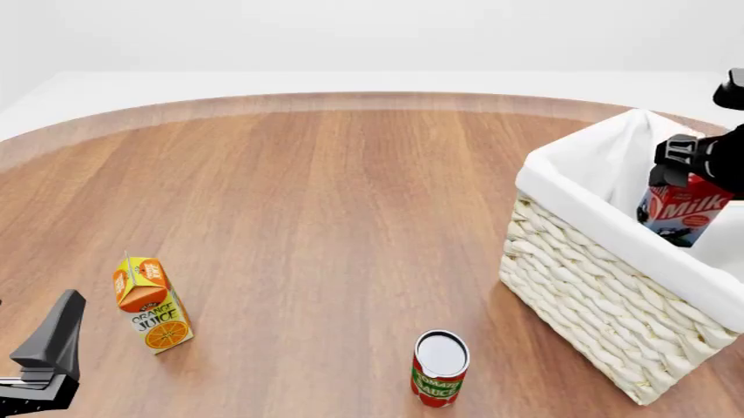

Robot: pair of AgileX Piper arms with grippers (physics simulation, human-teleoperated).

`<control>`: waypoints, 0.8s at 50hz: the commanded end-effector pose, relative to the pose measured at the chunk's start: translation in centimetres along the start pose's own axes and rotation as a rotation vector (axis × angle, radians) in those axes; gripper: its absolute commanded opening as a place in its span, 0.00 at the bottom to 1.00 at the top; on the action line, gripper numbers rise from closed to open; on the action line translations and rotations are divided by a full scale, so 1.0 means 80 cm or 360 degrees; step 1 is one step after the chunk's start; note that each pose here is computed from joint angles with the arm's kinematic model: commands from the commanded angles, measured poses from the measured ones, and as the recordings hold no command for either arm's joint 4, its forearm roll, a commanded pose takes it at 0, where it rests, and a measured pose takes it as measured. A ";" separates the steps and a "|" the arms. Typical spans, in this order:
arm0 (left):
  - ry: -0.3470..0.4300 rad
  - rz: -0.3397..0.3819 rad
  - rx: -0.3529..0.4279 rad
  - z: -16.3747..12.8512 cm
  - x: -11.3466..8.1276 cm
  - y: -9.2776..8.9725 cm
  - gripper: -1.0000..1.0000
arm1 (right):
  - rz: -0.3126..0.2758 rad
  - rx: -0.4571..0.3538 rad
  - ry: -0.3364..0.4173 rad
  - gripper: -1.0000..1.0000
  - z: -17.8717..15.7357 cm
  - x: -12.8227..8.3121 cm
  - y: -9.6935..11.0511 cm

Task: Pick the milk and place it in the basket.

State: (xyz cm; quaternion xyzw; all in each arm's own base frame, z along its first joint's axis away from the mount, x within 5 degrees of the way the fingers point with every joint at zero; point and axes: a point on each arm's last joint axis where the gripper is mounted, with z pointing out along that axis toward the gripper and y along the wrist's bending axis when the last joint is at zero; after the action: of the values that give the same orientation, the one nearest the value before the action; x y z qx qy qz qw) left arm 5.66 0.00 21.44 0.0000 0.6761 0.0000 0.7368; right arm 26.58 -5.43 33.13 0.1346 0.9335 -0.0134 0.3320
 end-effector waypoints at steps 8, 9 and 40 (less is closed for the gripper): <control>0.0000 0.0000 0.0000 0.000 0.000 0.000 1.00 | 0.0044 0.0025 0.0009 0.00 0.025 -0.002 -0.002; 0.0000 0.0000 0.0000 0.000 0.000 0.000 1.00 | 0.0043 0.0026 0.0010 0.00 0.026 -0.002 -0.003; 0.0000 0.0000 0.0000 0.000 0.000 0.000 1.00 | 0.0059 0.0054 0.0061 0.00 0.062 0.008 -0.013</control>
State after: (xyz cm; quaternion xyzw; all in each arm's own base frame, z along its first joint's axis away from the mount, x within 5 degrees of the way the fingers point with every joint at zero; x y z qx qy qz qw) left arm 5.66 0.00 21.44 0.0000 0.6761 0.0000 0.7368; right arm 28.67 -6.54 28.90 0.1438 0.9415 -0.0164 0.3042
